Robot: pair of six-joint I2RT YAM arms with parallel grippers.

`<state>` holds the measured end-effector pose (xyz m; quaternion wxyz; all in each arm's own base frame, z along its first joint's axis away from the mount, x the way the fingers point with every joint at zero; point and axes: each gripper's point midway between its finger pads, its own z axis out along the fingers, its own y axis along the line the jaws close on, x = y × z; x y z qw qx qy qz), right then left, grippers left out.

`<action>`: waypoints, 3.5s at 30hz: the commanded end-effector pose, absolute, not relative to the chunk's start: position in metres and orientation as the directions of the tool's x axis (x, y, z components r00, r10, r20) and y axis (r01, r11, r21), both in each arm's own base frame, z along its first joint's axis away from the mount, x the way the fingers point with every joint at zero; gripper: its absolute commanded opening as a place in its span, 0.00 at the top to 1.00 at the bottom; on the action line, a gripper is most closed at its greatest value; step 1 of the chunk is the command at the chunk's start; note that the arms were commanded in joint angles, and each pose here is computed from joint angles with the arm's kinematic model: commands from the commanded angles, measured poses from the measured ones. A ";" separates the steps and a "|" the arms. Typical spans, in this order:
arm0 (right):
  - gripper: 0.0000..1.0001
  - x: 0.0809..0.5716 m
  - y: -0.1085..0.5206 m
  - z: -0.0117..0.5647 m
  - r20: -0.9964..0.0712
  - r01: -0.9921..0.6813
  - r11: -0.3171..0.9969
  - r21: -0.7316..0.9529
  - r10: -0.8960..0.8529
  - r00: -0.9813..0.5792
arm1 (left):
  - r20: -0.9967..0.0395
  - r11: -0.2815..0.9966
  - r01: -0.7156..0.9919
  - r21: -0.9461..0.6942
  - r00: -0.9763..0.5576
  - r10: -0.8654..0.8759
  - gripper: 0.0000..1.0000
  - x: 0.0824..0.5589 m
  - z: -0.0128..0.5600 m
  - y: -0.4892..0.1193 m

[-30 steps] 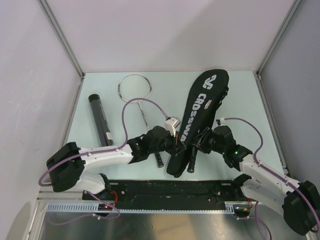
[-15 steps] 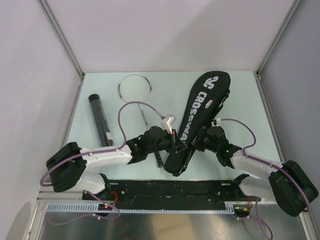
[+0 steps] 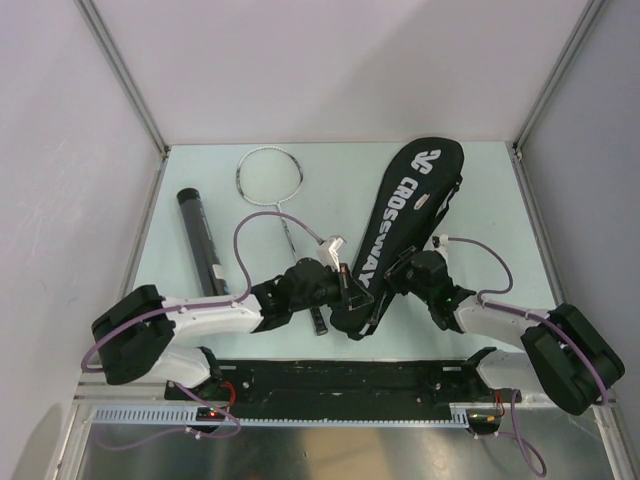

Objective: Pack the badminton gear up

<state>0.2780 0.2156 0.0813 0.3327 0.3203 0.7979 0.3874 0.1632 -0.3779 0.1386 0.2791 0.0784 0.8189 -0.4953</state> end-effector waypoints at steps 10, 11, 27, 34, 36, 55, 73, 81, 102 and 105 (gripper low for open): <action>0.94 0.284 0.211 0.103 -0.383 0.163 0.535 0.829 0.756 -0.530 | -0.722 0.611 0.607 -0.508 -0.687 0.083 0.44 0.170 0.129 -0.360; 0.94 0.284 0.211 0.103 -0.386 0.163 0.538 0.827 0.754 -0.531 | -0.729 0.611 0.616 -0.497 -0.678 0.091 0.41 0.172 0.130 -0.361; 0.96 0.286 0.207 0.090 -0.447 0.154 0.603 0.783 0.717 -0.535 | -0.722 0.709 0.633 -0.311 -0.643 0.257 0.55 0.196 0.101 -0.361; 0.95 0.295 0.206 0.096 -0.402 0.170 0.550 0.817 0.756 -0.516 | -0.702 0.625 0.664 -0.409 -0.667 0.249 0.99 0.177 0.124 -0.374; 0.95 0.300 0.206 0.100 -0.381 0.168 0.522 0.836 0.774 -0.505 | -0.689 0.592 0.661 -0.461 -0.687 0.230 1.00 0.167 0.135 -0.378; 0.93 0.335 0.203 0.082 -0.222 0.298 0.352 0.887 0.893 -0.391 | -0.605 0.464 0.552 -0.693 -0.795 0.041 1.00 0.145 0.162 -0.397; 0.65 0.334 0.222 0.041 -0.285 0.306 0.494 0.814 0.798 -0.531 | -0.598 0.585 0.488 -0.648 -0.801 0.006 1.00 0.163 0.132 -0.374; 0.51 0.300 0.204 0.033 -0.408 0.264 0.697 0.667 0.637 -0.654 | -0.631 0.695 0.429 -0.577 -0.774 -0.046 0.67 0.188 0.128 -0.354; 0.47 0.232 0.136 0.093 -0.515 0.301 0.769 0.563 0.612 -0.600 | -0.686 0.969 -0.009 -0.248 -0.704 -0.182 0.39 0.273 0.071 -0.207; 0.46 0.229 0.148 0.110 -0.530 0.224 0.764 0.605 0.597 -0.603 | -0.666 0.976 -0.024 -0.216 -0.728 -0.165 0.39 0.276 0.057 -0.205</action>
